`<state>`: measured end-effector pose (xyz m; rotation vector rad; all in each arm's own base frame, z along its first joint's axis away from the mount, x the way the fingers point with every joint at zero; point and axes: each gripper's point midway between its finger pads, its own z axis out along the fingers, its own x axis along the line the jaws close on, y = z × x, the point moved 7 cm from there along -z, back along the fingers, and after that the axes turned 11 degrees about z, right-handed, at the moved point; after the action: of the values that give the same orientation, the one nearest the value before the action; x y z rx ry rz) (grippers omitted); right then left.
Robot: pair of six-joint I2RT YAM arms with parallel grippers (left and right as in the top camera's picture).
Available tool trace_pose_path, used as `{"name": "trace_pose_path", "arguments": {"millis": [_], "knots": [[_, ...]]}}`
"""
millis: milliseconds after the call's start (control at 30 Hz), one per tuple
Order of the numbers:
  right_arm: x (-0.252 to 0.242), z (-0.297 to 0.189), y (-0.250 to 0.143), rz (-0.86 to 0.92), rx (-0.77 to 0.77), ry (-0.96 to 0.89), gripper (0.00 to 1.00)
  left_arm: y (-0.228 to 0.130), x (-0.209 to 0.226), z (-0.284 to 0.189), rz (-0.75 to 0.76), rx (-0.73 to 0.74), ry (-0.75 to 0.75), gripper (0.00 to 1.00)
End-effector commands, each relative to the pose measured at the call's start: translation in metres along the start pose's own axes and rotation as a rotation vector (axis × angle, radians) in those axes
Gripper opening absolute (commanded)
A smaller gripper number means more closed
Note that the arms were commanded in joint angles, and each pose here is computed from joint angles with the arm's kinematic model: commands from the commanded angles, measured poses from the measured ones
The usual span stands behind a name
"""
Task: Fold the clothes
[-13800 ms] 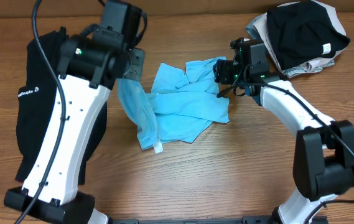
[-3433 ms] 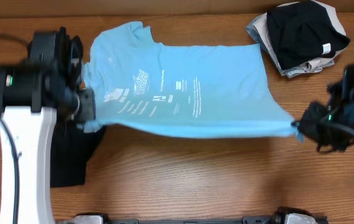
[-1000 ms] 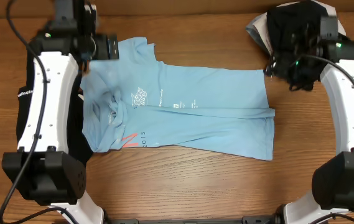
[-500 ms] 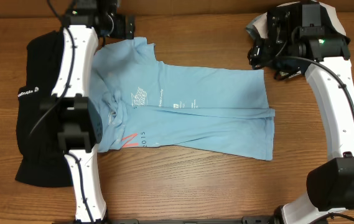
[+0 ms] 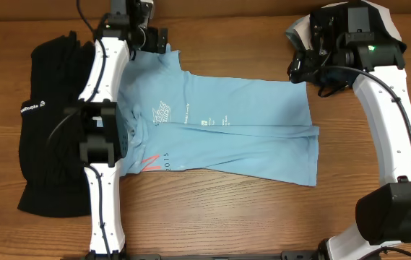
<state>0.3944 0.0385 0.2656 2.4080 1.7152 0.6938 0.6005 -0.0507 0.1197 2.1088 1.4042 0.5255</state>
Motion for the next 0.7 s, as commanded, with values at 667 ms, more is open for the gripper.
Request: {"name": "trace_pose_path", "arguments": {"millis": [667], "knots": [[-0.002,0.011,-0.002,-0.007,0.011,-0.009,0.78,-0.019,-0.001,0.035,-0.078,0.031,0.06,0.64]]}}
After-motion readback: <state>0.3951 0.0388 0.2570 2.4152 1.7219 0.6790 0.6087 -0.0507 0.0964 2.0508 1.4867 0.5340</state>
